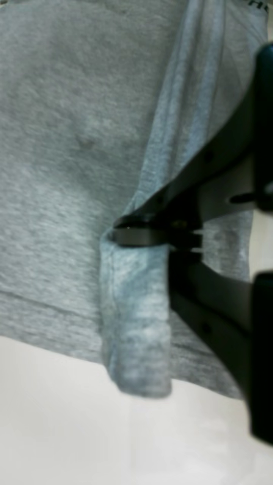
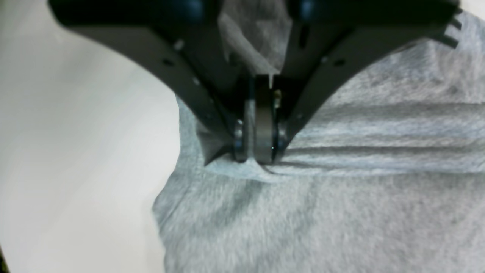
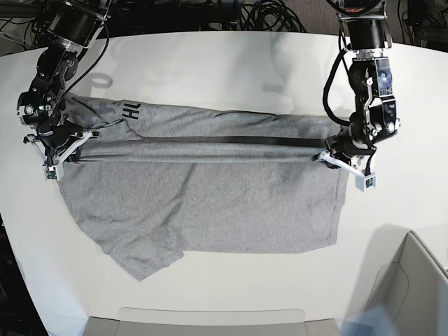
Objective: Fold the T-shirt properly
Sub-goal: 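Lower the folded edge and open both grippers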
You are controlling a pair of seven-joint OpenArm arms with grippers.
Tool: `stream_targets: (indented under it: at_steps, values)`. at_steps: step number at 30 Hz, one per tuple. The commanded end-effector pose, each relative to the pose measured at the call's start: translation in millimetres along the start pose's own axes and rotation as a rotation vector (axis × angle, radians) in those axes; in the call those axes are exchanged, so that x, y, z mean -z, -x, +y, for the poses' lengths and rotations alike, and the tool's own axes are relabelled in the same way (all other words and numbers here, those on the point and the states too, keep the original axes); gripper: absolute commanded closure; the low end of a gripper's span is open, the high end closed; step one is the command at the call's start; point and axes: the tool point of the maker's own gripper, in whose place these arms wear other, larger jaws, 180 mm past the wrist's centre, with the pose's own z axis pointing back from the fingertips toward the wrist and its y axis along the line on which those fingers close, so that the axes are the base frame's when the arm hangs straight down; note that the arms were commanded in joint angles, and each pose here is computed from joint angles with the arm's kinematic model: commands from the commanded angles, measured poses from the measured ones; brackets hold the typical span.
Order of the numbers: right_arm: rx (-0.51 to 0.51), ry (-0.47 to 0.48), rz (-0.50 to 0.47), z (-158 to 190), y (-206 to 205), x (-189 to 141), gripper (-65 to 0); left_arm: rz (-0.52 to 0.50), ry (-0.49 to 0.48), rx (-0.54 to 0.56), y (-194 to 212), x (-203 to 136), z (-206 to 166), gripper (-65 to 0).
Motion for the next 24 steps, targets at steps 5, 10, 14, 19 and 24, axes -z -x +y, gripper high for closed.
stream_targets:
  at_steps: [5, 10, 14, 19, 24]
  values:
    - [-0.056, 0.012, -0.08, -3, -39, -1, 0.0, -0.063, -0.014, 0.004, -25, -1, 2, 0.0]
    - [-0.075, 0.016, -0.133, 5, -58, 4, 0.0, -0.065, -0.029, -0.009, -21, 6, 9, 0.0]
    - [-0.09, 0.028, -0.148, 12, -68, 12, 0.0, -0.059, -0.034, -0.014, -18, 8, 12, 0.0]
    - [-0.073, 0.012, -0.148, 15, -70, 24, 0.0, -0.083, -0.028, -0.014, -28, 8, 8, 0.0]
    - [-0.054, 0.007, -0.135, 13, -70, 31, 0.0, -0.095, -0.022, -0.017, -37, 9, 5, -3.4]
